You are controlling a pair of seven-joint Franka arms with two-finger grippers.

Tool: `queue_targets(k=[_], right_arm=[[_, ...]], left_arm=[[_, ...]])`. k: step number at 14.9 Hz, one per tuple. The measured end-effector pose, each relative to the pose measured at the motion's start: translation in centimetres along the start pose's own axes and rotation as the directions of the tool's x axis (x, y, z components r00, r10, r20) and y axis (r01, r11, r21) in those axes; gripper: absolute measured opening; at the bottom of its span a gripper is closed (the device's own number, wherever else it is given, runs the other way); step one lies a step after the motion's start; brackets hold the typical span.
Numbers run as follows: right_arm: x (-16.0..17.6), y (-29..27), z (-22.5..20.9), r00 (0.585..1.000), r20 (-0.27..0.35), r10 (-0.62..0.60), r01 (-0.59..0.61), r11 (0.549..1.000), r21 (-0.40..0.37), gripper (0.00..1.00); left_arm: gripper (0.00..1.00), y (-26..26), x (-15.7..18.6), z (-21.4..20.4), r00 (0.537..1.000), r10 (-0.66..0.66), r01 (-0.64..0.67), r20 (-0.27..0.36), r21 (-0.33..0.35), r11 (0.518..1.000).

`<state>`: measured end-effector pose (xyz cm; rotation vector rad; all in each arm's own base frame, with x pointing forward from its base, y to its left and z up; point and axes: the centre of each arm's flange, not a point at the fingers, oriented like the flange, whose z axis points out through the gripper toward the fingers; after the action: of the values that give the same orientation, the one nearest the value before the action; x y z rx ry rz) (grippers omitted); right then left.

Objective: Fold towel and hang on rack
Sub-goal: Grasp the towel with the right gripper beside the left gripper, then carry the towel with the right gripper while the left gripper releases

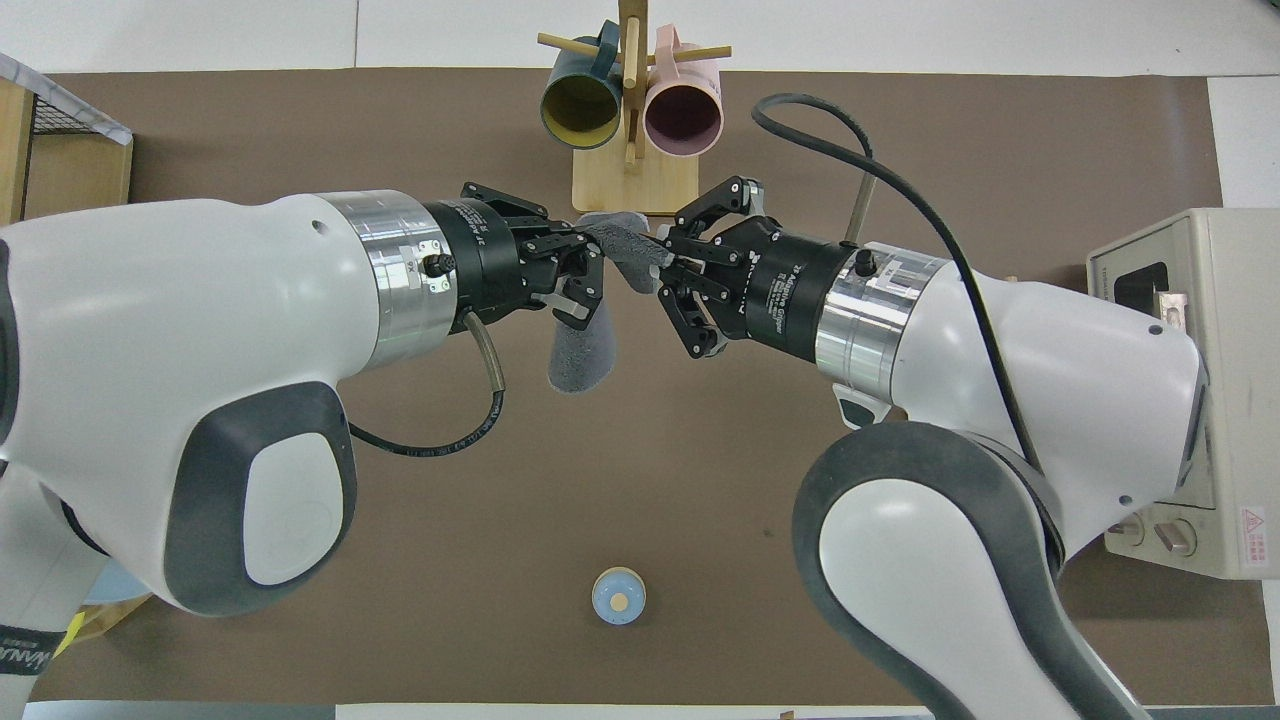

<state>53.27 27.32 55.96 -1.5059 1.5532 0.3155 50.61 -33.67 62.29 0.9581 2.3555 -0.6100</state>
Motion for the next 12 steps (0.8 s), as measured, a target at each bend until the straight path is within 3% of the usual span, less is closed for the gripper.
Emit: queue_targets(k=[6,9,12], right_arm=[[0.1,0.0,0.1,0.999,-0.001,-0.033,0.033,0.999,-0.001,0.02],[0.1,0.2,0.3,0.989,0.001,-0.151,0.151,0.988,-0.028,0.02],[1.4,0.3,0.3,0.93,-0.019,-0.366,0.358,0.919,-0.165,0.02]], left_arm=[[0.04,-0.3,0.0,0.1,1.0,0.004,-0.004,-0.002,0.003,1.0],[0.36,-0.8,0.0,0.3,1.0,0.01,-0.01,-0.006,0.008,1.0],[0.68,-0.8,0.1,0.4,1.0,0.014,-0.014,-0.01,0.006,1.0]])
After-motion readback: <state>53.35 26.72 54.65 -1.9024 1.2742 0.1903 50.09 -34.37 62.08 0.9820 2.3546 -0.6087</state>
